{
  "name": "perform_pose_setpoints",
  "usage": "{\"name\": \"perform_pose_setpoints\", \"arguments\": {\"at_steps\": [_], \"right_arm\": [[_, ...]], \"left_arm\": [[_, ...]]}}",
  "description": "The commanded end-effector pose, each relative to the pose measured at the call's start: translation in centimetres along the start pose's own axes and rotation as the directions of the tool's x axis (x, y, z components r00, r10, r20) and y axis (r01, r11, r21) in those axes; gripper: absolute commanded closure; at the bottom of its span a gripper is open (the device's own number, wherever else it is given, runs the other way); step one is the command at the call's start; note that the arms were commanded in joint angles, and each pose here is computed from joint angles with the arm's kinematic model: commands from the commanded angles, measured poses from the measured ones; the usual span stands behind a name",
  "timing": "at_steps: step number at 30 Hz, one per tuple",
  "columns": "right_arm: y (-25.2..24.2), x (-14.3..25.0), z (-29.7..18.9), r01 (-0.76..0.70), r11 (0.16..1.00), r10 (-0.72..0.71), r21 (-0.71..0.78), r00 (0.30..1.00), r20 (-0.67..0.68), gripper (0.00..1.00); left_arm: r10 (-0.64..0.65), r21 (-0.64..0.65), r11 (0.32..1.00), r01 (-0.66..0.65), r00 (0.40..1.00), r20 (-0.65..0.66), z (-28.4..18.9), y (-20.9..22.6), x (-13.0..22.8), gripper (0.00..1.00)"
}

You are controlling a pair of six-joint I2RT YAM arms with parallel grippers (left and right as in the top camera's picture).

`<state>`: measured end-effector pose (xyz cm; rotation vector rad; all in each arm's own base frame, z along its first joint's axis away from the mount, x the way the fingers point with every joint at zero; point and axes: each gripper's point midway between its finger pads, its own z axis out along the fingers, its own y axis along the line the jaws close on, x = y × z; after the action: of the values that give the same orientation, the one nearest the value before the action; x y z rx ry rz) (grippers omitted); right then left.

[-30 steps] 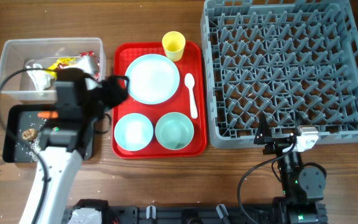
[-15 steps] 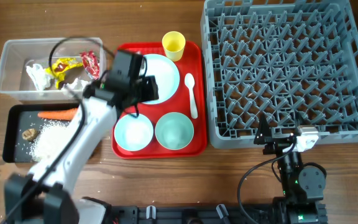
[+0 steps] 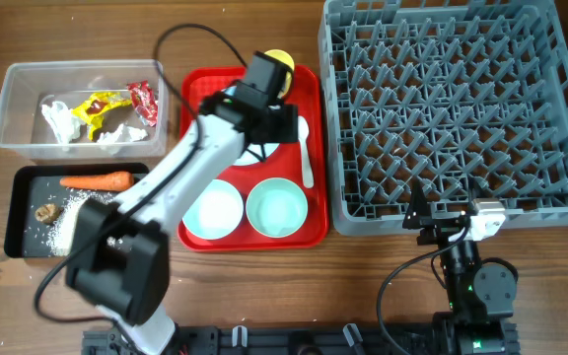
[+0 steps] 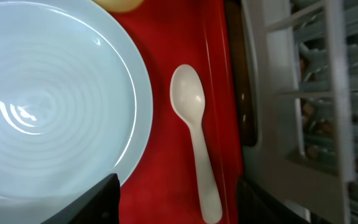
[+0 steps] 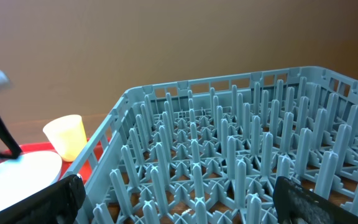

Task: Sort waste into correct bins and load items into the dishwasher rack
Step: 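Reach left gripper to yellow cup on red tray and grasp it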

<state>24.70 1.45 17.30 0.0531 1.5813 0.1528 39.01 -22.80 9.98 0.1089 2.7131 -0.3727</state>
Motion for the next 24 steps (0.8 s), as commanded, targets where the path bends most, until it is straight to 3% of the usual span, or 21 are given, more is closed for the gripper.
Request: {"name": "perform_pose_setpoints", "arguments": {"at_steps": [1,10,24], "right_arm": [[-0.1,-0.1,0.0,-0.006,1.0,0.006,0.008,1.0,0.008,0.0],[-0.1,-0.2,0.0,-0.006,1.0,0.006,0.008,1.0,0.008,0.0],[-0.1,-0.1,0.0,-0.006,1.0,0.006,0.008,1.0,0.008,0.0]], "left_arm": [[0.006,-0.008,1.0,-0.007,1.0,-0.027,3.0,-0.3,0.5,0.4],[0.016,0.023,1.0,-0.017,0.999,0.029,5.0,-1.2,-0.8,0.39],[0.064,0.011,0.998,-0.064,0.998,0.025,5.1,-2.9,0.4,0.39]]}}
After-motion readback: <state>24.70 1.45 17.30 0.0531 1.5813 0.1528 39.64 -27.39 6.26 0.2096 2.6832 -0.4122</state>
